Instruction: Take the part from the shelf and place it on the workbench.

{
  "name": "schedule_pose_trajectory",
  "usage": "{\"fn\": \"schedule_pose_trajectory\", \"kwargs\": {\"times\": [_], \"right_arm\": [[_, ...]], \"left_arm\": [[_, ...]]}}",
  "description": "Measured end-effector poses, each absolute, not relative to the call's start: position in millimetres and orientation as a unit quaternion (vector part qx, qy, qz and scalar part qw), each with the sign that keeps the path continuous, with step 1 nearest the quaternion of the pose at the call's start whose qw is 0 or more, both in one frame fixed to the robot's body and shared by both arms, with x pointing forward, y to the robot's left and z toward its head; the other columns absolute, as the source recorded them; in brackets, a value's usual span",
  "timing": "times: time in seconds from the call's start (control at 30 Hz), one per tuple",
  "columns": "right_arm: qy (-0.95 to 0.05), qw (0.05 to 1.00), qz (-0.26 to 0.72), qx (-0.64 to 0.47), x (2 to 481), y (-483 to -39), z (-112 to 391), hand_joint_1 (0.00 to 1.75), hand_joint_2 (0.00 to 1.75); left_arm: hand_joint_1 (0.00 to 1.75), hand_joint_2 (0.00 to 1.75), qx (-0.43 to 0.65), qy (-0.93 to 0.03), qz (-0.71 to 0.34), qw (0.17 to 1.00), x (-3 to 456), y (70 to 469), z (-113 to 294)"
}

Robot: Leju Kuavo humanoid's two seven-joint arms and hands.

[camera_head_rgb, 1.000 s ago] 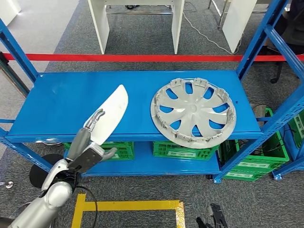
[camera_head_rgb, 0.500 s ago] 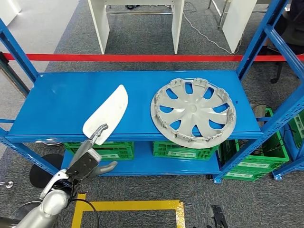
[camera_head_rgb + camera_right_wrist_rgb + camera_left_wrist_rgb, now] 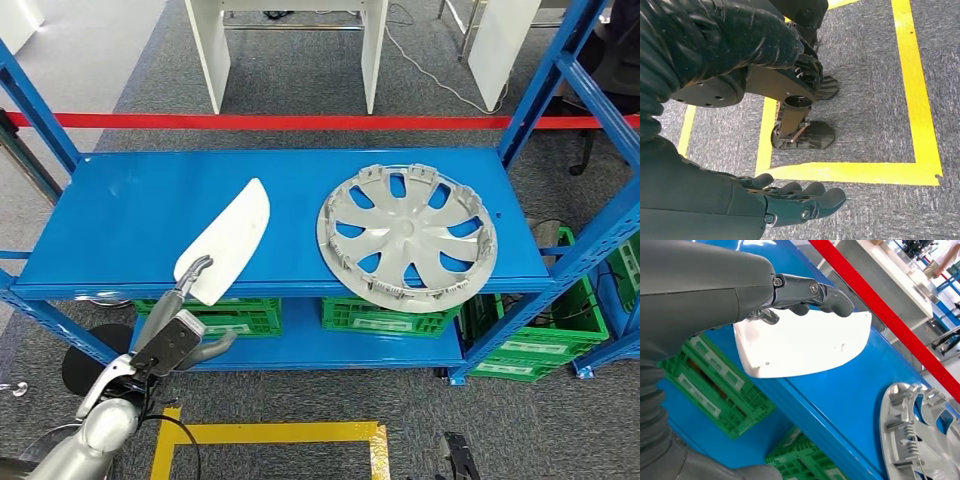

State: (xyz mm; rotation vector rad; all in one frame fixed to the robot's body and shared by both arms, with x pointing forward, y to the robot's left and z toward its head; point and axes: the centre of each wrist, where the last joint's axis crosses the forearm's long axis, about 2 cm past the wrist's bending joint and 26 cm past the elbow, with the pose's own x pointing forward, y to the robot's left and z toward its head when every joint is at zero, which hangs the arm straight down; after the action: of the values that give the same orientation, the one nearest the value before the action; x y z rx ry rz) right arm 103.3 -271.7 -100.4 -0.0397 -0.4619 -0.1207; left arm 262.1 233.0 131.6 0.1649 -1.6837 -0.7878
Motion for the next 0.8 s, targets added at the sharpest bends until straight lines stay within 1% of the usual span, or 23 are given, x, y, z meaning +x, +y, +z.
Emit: {"fn": "schedule_pose_trajectory", "kwargs": {"times": [0.3,0.53,0.8], "right_arm": [[-0.228,0.971,-0.064,-0.02,103.3,-272.3,-100.4,0.0,1.75],[-0.226,0.972,-0.058,-0.019,103.5,-272.6,-100.4,0.0,1.75],[-0.226,0.972,-0.057,-0.019,103.5,-272.6,-100.4,0.0,1.75]], "left_arm": [[0.0,1.75,0.08,-0.726,-0.341,0.592,262.4,233.6,131.5],[0.0,1.75,0.169,-0.737,-0.356,0.549,265.5,236.7,133.0],[0.0,1.75,0.177,-0.738,-0.358,0.544,266.1,237.1,133.3]]}}
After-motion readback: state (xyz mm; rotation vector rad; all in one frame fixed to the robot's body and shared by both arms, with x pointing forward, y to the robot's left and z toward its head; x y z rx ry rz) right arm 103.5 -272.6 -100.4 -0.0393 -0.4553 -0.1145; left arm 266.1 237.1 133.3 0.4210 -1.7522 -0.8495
